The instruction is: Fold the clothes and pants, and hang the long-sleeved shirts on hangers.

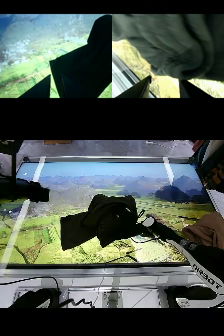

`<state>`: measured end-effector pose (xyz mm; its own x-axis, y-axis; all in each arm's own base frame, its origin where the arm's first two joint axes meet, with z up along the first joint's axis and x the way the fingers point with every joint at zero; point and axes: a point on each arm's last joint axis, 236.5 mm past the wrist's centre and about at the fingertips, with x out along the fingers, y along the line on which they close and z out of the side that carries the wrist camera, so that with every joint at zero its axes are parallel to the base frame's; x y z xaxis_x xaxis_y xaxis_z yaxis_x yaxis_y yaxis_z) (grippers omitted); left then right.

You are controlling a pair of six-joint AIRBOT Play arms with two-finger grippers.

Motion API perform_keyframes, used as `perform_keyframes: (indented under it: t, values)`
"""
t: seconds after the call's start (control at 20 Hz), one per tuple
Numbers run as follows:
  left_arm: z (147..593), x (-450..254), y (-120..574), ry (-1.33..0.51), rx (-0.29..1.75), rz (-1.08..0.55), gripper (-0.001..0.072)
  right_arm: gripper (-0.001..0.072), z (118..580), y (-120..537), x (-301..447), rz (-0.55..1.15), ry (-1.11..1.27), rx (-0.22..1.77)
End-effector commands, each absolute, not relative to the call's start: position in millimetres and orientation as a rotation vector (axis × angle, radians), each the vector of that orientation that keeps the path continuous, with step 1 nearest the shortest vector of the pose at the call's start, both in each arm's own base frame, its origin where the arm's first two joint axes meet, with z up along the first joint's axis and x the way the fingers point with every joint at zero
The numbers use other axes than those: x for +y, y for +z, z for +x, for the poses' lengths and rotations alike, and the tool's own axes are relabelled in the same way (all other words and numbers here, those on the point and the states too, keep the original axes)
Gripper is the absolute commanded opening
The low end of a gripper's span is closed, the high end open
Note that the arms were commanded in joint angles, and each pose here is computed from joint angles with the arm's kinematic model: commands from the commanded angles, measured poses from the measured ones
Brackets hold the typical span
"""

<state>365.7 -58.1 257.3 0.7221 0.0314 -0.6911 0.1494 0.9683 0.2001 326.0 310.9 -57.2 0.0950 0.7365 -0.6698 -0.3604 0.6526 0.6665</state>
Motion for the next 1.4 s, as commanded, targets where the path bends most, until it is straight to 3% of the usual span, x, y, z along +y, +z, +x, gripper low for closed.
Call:
perform_keyframes:
  t: [0.0, 0.1, 0.15, 0.2, 0.45, 0.7, 0.9, 0.95, 1.0, 1.05, 1.1, 1.35]
  values:
    - [366, -58, 257, -0.064, 0.764, 0.25, 0.017, 0.0367, 335, -37, 320, 0.342, 0.908, 1.161]
    - [367, -54, 258, -0.051, 0.762, 0.259, 0.0167, 0.0142, 335, -37, 320, 0.34, 0.908, 1.161]
    - [368, -51, 257, -0.037, 0.762, 0.27, 0.0138, 0.0068, 335, -37, 320, 0.341, 0.908, 1.161]
    - [370, -46, 257, -0.016, 0.762, 0.285, 0.0021, 0.0056, 335, -37, 320, 0.341, 0.908, 1.161]
    - [381, -12, 228, 0.087, 0.853, 0.313, 0.0016, 0.0023, 331, -41, 317, 0.31, 0.912, 1.179]
    - [373, -4, 213, 0.091, 0.922, 0.331, 0.0016, 0.0021, 315, -77, 239, 0.034, 0.825, 1.345]
    - [373, -4, 212, 0.089, 0.925, 0.329, 0.0017, 0.0022, 291, -79, 222, 0.187, 0.927, 1.388]
    - [373, -6, 212, 0.084, 0.926, 0.325, 0.0017, 0.0035, 290, -81, 223, 0.232, 0.913, 1.387]
    - [373, -7, 211, 0.079, 0.927, 0.321, 0.0017, 0.0244, 294, -84, 225, 0.255, 0.891, 1.373]
    - [373, -10, 210, 0.07, 0.928, 0.315, 0.0017, 0.0548, 299, -85, 228, 0.27, 0.871, 1.356]
    - [372, -13, 210, 0.059, 0.93, 0.307, 0.0017, 0.06, 304, -83, 232, 0.29, 0.852, 1.338]
    - [372, -18, 208, 0.039, 0.935, 0.292, 0.0017, 0.0548, 315, -87, 258, 0.408, 0.78, 1.324]
